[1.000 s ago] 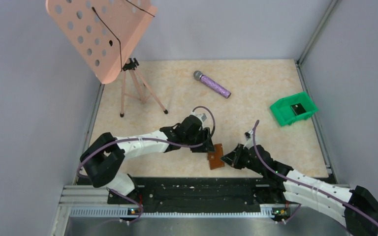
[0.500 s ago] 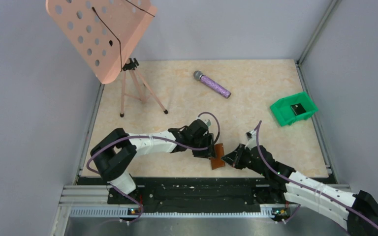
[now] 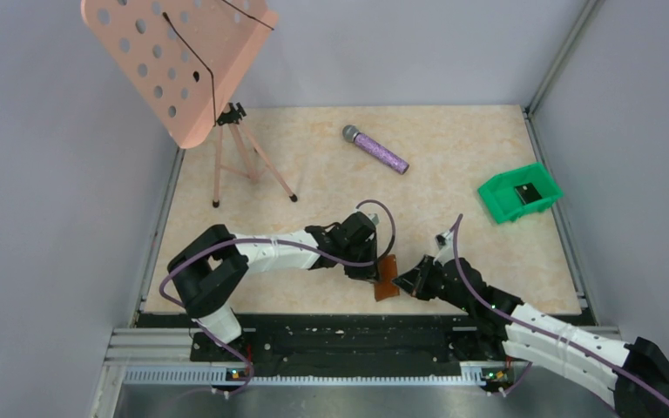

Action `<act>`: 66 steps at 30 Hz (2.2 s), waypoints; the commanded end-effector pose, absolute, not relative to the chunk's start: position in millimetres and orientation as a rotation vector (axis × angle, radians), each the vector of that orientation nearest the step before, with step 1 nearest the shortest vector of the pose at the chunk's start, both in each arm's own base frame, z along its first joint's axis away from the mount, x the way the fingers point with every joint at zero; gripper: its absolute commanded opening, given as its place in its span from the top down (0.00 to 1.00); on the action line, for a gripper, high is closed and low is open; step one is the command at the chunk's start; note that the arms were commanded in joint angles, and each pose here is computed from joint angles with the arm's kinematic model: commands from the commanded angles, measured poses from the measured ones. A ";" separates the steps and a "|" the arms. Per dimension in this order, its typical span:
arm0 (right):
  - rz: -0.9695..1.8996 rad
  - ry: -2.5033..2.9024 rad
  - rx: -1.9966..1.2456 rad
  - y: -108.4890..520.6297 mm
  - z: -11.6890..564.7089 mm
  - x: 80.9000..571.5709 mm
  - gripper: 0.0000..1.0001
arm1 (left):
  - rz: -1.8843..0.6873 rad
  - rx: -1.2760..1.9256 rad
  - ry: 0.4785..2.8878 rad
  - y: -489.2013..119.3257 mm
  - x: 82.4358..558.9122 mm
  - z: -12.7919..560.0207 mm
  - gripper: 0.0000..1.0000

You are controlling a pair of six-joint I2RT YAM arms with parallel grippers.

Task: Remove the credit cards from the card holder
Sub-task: Open the card holder at the center of the board.

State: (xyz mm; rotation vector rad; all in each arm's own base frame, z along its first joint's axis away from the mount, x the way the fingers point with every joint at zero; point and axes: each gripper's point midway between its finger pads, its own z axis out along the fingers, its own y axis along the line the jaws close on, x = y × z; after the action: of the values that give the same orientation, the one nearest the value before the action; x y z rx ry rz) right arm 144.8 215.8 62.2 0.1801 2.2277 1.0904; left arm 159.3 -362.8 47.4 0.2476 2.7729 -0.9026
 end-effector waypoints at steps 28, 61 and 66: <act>0.847 2.233 0.191 191.7 65.8 165.0 0.78 | -0.758 0.176 2.671 -329.6 172.7 66.4 1.00; 0.479 2.455 -0.076 253.1 65.1 144.3 0.04 | -1.032 -0.145 2.591 -296.8 153.4 54.8 1.00; 0.372 2.450 -0.120 257.3 62.3 142.9 0.04 | -1.022 -0.143 2.592 -292.1 151.2 51.6 1.00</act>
State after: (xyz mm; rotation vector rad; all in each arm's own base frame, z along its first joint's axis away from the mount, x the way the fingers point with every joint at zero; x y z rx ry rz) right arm 133.6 244.7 44.6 -0.1351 2.5144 0.4136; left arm 145.7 -291.4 42.9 -0.1342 2.6489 -0.9926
